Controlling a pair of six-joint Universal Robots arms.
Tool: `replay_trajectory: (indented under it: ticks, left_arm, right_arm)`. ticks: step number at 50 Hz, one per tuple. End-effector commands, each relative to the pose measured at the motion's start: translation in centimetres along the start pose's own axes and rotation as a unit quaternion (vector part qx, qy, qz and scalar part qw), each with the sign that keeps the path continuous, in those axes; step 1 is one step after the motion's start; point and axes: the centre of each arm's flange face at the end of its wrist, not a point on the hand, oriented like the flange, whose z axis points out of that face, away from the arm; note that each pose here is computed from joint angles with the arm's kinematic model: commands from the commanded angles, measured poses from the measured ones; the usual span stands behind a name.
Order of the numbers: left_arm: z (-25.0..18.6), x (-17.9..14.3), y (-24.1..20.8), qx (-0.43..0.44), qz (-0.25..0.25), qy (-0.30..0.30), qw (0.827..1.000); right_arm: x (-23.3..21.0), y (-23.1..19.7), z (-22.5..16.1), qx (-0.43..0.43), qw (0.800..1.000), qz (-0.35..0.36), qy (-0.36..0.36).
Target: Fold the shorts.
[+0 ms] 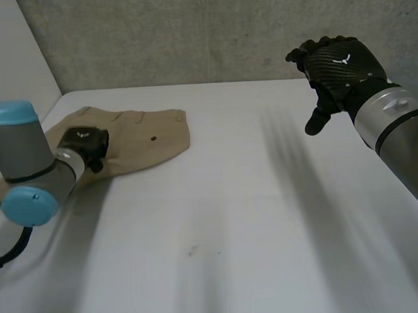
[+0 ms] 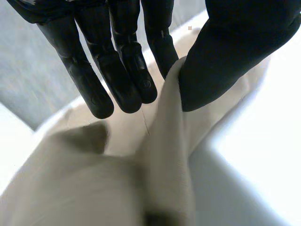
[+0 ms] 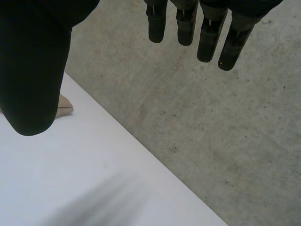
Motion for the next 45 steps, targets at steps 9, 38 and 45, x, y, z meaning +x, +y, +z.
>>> replay_trajectory:
  ticks: [9, 38, 45]
  left_arm:
    - [-15.0, 0.3, -19.4, 0.296, -0.067, 0.004, 0.953]
    - [-7.4, 8.2, -10.2, 0.174, -0.067, 0.075, 0.98]
    - [0.6, 7.5, -5.0, 0.157, -0.056, 0.029, 0.985]
  right_arm:
    - [0.8, -1.7, -0.4, 0.025, 1.0, -0.002, 0.013]
    - [2.8, -3.1, -1.0, 0.044, 0.998, -0.003, 0.045]
    - [2.0, -1.9, -0.4, 0.027, 0.999, -0.002, 0.031]
